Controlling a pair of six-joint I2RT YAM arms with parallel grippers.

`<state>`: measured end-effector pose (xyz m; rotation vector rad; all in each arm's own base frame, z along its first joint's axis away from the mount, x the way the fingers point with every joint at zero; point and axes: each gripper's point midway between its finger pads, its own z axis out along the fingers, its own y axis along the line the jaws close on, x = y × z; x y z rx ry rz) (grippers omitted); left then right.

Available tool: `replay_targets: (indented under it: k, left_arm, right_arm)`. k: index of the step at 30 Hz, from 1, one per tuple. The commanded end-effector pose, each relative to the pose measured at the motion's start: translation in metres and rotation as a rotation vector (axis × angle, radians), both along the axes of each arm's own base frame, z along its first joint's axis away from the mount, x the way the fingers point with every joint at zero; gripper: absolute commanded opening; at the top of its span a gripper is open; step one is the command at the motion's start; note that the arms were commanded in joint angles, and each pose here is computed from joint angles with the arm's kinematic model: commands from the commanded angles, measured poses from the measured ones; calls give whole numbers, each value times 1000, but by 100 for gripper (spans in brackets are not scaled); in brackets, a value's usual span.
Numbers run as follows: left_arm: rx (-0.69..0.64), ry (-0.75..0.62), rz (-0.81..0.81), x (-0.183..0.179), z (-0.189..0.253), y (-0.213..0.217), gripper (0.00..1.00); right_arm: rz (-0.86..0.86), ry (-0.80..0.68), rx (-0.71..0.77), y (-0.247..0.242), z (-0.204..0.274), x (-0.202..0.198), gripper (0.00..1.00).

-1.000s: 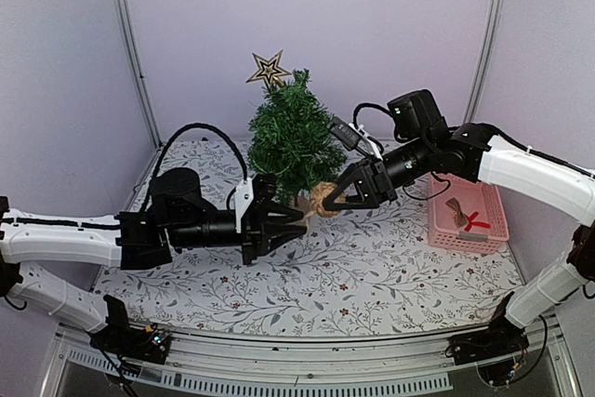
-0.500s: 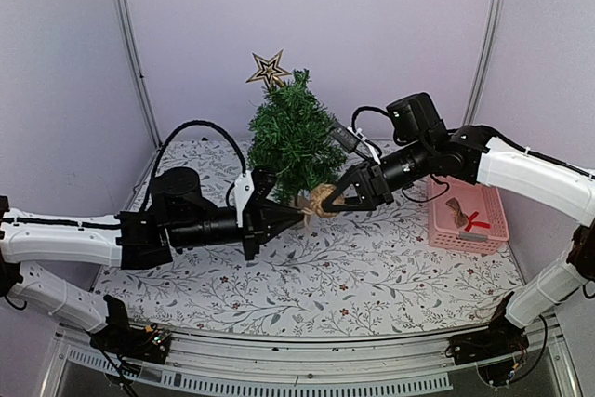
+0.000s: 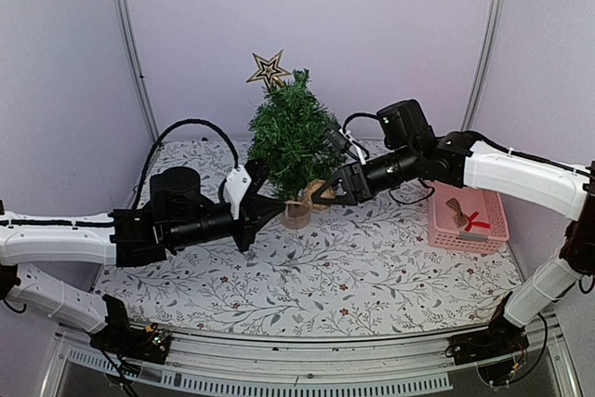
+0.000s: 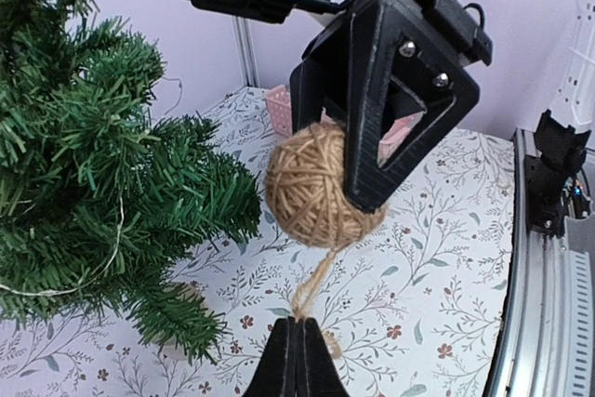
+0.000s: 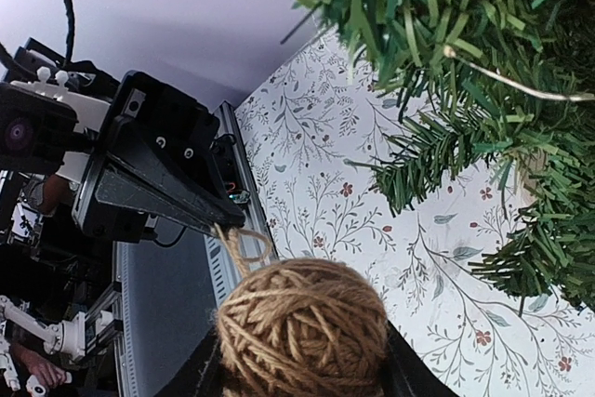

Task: Decorate the small christmas tree

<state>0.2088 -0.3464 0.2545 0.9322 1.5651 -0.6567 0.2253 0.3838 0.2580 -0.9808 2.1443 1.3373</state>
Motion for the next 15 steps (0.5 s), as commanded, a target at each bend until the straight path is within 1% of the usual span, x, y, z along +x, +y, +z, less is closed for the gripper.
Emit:
replay_targets:
  k: [1, 4, 6, 7, 12, 15]
  left_arm:
    - [23, 45, -57, -7, -12, 0, 0]
    - [38, 86, -113, -16, -23, -7, 0]
    - [41, 123, -109, -16, -32, -7, 0]
    - [44, 137, -100, -15, -37, -7, 0]
    - [59, 215, -98, -16, -66, -10, 0]
    - [86, 274, -101, -17, -89, -14, 0]
  right_arm:
    - [11, 42, 7, 5, -14, -2, 0]
    - [47, 77, 16, 3, -24, -12, 3]
    - [64, 102, 6, 1, -36, -17, 8]
    - [68, 110, 4, 1, -41, -19, 9]
    - [55, 132, 13, 0, -62, -21, 10]
    - [33, 150, -6, -3, -84, -20, 9]
